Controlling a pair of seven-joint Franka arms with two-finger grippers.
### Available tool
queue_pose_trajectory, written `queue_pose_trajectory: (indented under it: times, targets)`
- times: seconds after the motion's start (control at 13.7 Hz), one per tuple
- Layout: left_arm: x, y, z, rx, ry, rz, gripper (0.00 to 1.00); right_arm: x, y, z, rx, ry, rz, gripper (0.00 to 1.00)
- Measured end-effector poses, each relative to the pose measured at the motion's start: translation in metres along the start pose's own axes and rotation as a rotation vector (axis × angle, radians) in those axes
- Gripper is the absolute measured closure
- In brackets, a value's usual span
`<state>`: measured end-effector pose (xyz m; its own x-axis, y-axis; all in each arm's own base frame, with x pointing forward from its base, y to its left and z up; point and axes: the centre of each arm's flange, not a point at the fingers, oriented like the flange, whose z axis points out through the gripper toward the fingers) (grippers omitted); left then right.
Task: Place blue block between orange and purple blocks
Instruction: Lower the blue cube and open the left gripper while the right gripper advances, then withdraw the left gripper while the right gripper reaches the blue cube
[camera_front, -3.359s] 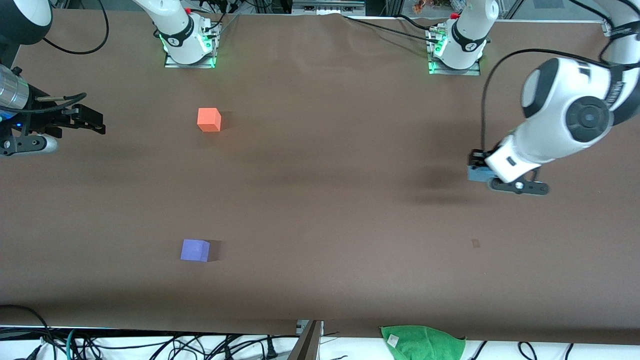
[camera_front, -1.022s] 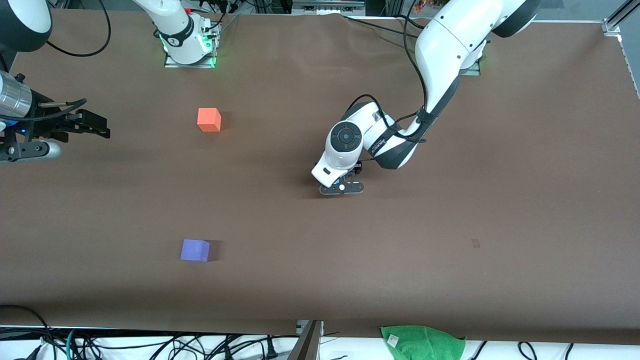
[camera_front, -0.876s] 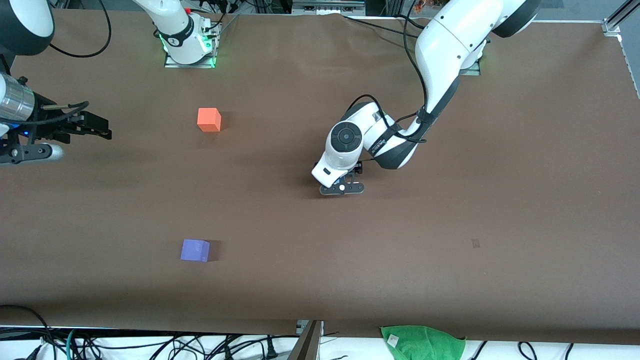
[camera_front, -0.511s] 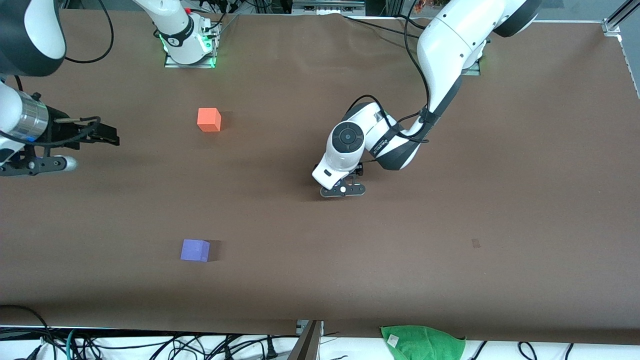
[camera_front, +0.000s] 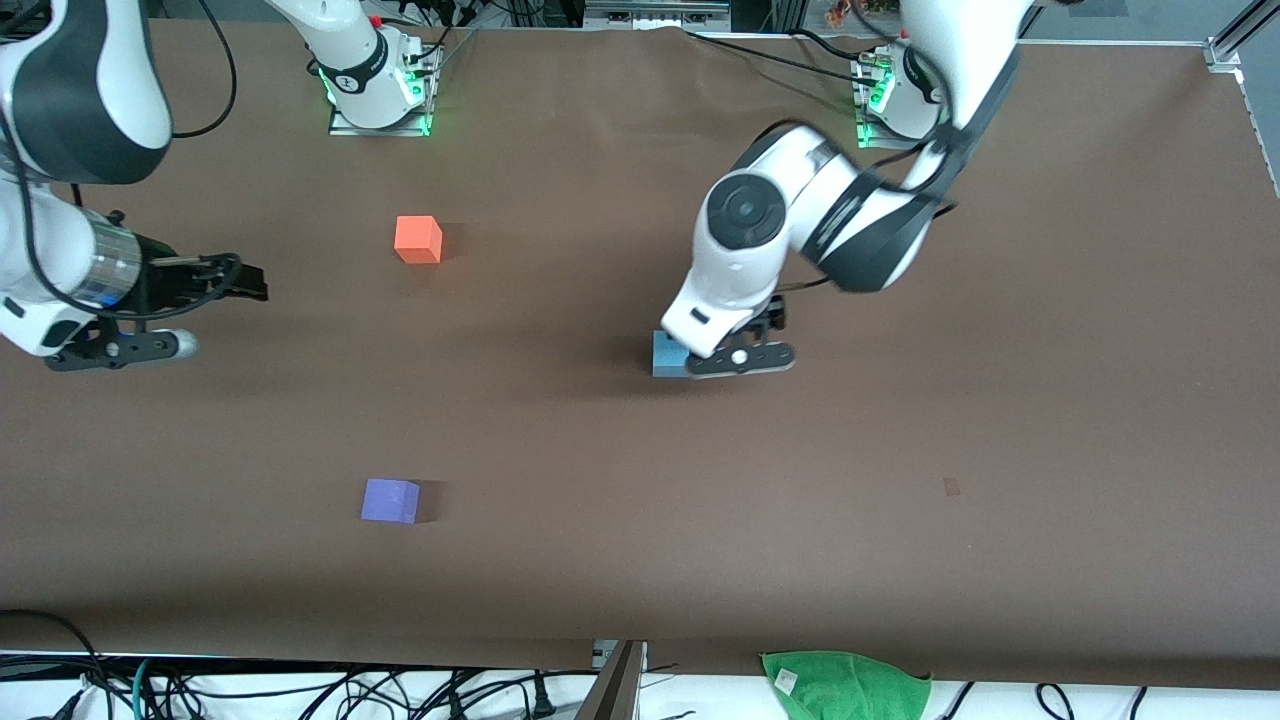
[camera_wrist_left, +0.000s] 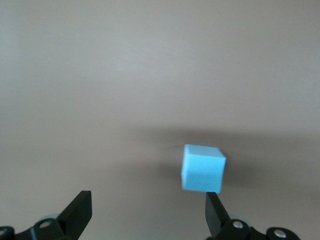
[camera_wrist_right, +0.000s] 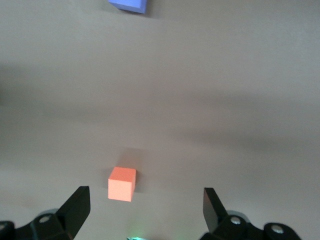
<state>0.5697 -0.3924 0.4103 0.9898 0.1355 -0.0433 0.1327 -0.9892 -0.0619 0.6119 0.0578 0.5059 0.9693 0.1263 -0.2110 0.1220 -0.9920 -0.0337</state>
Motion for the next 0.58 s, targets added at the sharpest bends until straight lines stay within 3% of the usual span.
queue_pose_trajectory:
  times: [0.37,0.58]
  targets:
    - [0.037,-0.132,-0.095,0.057,0.018,-0.018,0.0,0.015,-0.107,0.02,-0.026,0.04,0.017,0.0]
    - [0.062,-0.224,-0.128,0.015,0.001,0.014,0.0,0.017,-0.19,0.041,-0.034,0.083,0.086,0.0]
